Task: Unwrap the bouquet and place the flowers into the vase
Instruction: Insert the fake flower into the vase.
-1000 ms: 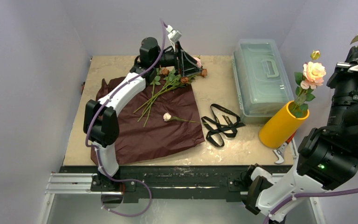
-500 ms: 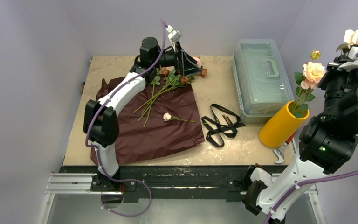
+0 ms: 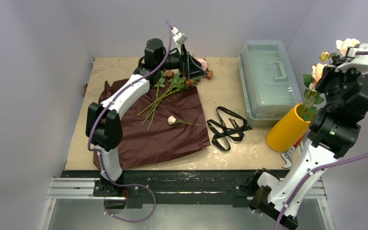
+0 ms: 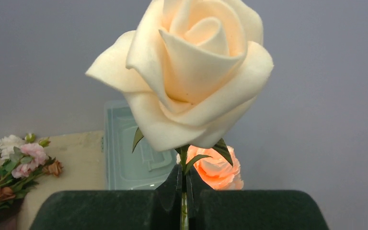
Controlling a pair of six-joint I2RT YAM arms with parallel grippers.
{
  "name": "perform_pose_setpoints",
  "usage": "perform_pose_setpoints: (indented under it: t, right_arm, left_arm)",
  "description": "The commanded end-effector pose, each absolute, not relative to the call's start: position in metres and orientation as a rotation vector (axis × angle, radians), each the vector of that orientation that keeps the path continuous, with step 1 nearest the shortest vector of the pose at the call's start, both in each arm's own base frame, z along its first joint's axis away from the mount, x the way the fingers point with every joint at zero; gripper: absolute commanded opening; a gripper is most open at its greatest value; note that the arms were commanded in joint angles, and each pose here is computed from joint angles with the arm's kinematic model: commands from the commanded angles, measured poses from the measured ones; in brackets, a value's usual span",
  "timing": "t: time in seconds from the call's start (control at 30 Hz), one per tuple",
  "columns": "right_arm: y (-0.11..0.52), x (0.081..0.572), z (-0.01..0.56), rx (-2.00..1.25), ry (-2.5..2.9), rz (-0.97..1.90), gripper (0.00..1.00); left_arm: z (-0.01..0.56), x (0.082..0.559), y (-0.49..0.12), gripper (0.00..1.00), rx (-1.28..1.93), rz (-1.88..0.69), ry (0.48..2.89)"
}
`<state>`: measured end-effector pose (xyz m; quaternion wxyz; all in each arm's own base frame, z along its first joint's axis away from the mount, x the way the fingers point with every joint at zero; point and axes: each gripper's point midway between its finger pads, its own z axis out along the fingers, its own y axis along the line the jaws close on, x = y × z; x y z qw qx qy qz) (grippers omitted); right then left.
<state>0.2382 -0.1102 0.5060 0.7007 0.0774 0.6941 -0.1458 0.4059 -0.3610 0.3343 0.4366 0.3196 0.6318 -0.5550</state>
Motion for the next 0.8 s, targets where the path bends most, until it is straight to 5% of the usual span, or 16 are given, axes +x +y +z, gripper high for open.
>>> perform_pose_setpoints:
  t: [0.0, 0.47, 0.53, 0.63, 0.77]
  right_arm:
    - [-0.110, 0.252, 0.497, 0.131, 1.563, -0.282, 0.00]
    - [-0.129, 0.237, 0.412, 0.057, 1.839, -0.430, 0.00]
    - [-0.126, 0.235, 0.408, 0.048, 1.844, -0.426, 0.12]
    - [-0.121, 0.237, 0.408, 0.030, 1.850, -0.392, 0.42]
    - [-0.112, 0.238, 0.414, 0.020, 1.862, -0.331, 0.63]
  left_arm:
    - [0.353, 0.405, -0.354, 1.00, 0.816, -1.322, 1.514]
    - [0.309, 0.462, -0.318, 1.00, 0.505, -1.192, 1.786]
    - [0.307, 0.463, -0.315, 1.00, 0.494, -1.183, 1.793]
    - [0.296, 0.467, -0.308, 1.00, 0.454, -1.156, 1.838]
    - [0.279, 0.482, -0.285, 1.00, 0.341, -1.099, 1.917]
